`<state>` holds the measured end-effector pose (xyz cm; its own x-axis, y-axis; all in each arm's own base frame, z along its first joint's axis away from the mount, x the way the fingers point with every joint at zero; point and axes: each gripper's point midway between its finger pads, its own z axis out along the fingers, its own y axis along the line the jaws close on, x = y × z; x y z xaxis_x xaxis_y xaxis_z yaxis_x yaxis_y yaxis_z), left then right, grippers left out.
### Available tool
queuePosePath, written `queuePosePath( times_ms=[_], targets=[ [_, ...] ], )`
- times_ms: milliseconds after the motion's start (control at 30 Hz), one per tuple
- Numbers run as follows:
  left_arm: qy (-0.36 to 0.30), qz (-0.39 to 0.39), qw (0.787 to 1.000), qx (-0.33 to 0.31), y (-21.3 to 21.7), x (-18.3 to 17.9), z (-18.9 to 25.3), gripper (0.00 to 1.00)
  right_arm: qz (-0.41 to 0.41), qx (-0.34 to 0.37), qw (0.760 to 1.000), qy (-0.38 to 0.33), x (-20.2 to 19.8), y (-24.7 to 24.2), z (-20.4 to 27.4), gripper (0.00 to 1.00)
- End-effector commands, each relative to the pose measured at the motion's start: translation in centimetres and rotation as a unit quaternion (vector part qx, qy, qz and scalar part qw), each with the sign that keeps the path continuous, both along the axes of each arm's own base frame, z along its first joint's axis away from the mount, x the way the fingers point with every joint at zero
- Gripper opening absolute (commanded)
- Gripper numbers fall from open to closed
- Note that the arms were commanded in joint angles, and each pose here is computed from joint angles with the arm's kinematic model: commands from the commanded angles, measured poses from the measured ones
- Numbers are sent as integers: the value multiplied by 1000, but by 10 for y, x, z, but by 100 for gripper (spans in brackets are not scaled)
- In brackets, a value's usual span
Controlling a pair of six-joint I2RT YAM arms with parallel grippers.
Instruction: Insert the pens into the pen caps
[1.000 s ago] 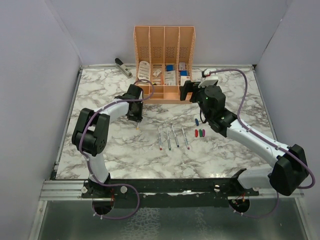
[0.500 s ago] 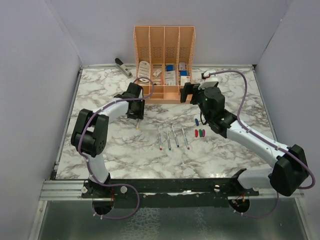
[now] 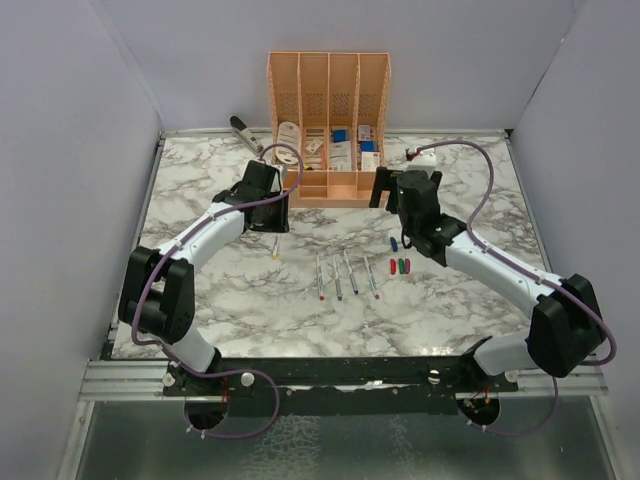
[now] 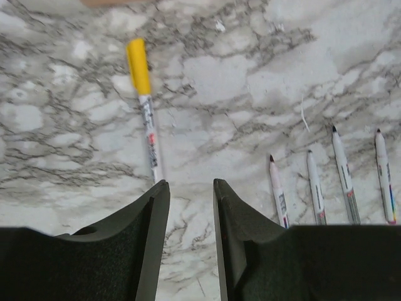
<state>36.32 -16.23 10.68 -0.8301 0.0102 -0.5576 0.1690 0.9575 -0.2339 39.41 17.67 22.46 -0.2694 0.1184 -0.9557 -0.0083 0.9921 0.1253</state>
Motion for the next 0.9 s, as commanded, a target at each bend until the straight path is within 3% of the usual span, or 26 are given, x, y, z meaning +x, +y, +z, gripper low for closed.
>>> queuePosePath(
  times_ms=[0, 233, 600, 867],
  targets=[
    [49, -62, 997, -24, -37, -49, -13, 36, -50, -15, 996, 70, -1, -29, -43, 97],
    [88, -124, 988, -12, -80, -90, -33, 39, -60, -23, 991, 118, -12, -36, -78, 94],
    [105, -132, 985, 25, -77, -93, -43, 50, -65, -18, 988, 138, -21, -40, -87, 93],
    [133, -146, 980, 30, -90, -98, -61, 51, -72, -22, 988, 136, -20, -42, -85, 93]
  ],
)
